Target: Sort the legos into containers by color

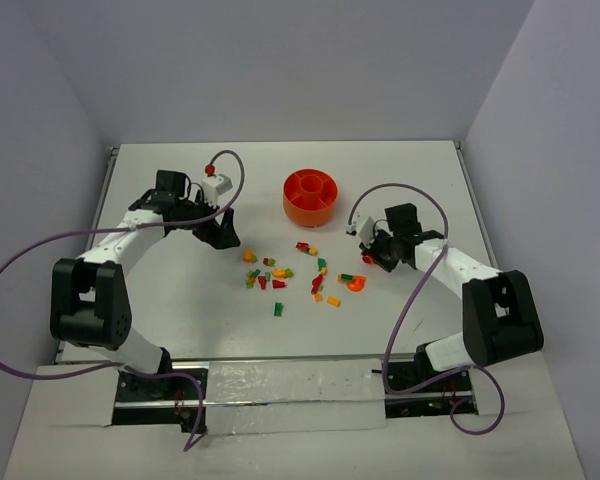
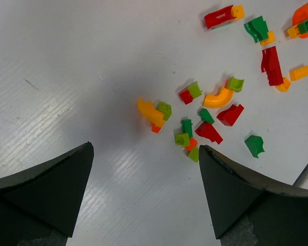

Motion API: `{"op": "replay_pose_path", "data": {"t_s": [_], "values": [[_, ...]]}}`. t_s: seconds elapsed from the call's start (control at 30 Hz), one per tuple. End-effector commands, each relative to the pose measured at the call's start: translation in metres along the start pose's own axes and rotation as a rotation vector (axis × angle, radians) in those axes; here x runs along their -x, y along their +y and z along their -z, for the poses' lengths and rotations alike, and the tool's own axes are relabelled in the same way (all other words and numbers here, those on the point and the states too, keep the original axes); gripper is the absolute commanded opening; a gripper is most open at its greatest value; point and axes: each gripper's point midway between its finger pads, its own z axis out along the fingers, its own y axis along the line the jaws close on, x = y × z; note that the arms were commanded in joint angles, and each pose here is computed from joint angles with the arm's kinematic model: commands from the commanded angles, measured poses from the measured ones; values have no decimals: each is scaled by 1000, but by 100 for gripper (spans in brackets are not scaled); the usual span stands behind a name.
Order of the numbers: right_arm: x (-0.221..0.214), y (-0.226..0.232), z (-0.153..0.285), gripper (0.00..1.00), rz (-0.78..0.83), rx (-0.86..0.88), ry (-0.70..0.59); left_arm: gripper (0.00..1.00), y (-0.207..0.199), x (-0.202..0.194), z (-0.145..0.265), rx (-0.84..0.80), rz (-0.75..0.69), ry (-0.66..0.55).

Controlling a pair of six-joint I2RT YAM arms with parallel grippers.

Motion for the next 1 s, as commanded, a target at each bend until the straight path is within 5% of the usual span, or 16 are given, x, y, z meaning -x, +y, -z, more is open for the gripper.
{"op": "replay_pose_path", "data": {"t_s": [0.0, 0.27, 0.57, 0.97], "values": [[47, -5, 30, 0, -38, 25, -108, 91, -17, 40, 11, -64, 15, -97], [136, 16, 65, 0, -304, 198, -312, 82, -66, 101, 32, -151, -3, -327], [190, 41, 62, 0, -476, 305, -366, 71, -136, 103, -15, -263, -63, -258], [196, 77, 49, 0, -526, 343, -322, 59, -174, 95, -52, -378, 22, -194]]}}
